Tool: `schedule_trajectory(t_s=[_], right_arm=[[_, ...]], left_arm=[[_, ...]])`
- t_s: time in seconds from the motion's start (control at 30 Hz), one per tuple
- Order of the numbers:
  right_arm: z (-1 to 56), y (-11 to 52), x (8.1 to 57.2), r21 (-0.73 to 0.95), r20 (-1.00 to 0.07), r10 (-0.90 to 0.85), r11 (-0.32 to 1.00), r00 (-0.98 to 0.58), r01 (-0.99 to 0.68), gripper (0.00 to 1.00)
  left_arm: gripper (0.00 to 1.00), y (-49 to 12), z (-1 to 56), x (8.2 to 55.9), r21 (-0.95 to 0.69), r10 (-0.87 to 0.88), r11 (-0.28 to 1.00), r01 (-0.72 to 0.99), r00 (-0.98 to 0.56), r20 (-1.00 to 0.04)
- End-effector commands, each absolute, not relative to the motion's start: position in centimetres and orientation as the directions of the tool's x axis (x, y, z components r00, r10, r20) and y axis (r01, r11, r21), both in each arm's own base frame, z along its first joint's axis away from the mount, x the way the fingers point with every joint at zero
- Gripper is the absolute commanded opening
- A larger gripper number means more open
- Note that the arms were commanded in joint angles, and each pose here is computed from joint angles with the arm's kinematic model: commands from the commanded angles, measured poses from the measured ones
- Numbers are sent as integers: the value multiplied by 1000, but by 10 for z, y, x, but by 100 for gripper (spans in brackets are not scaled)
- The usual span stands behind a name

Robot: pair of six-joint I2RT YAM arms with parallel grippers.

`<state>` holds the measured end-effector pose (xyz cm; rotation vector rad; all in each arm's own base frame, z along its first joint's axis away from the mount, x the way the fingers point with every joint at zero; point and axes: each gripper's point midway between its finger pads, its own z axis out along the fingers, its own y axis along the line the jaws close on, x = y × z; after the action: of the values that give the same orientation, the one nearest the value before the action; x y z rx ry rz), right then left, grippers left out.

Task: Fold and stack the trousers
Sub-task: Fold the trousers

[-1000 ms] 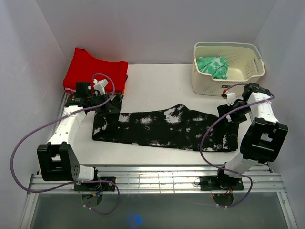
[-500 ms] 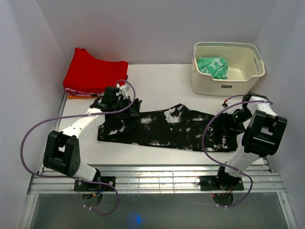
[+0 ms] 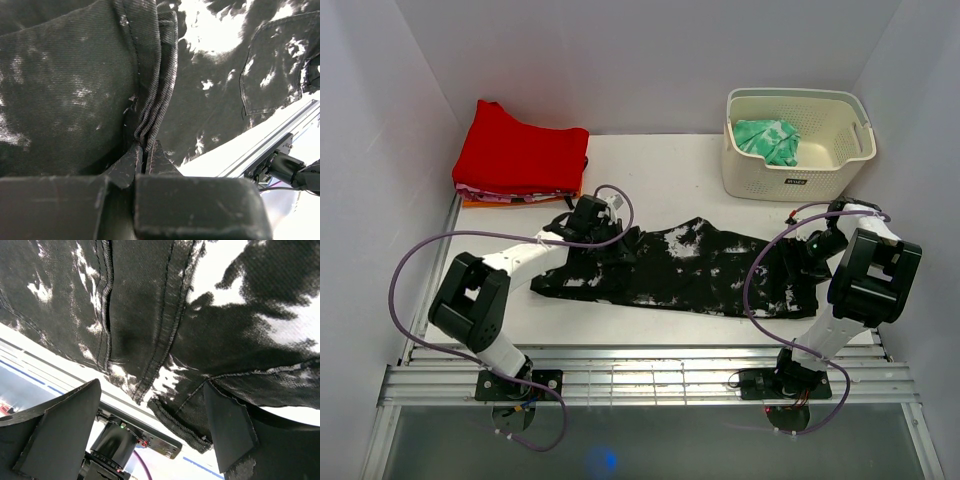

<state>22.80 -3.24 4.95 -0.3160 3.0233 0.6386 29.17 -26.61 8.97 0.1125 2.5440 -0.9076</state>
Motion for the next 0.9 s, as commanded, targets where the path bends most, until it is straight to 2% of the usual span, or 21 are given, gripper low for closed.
schedule_trajectory(t_s=[0.0, 0.87], right_arm=[[48, -27, 229, 428, -79, -171, 884, -982, -188, 88], [48, -25, 229, 440, -83, -172, 877, -982, -191, 88]], left_arm=[[0, -283, 100, 296, -620, -100, 756, 210, -899, -427], [0, -322, 72, 294, -615, -67, 769, 176, -934, -350]])
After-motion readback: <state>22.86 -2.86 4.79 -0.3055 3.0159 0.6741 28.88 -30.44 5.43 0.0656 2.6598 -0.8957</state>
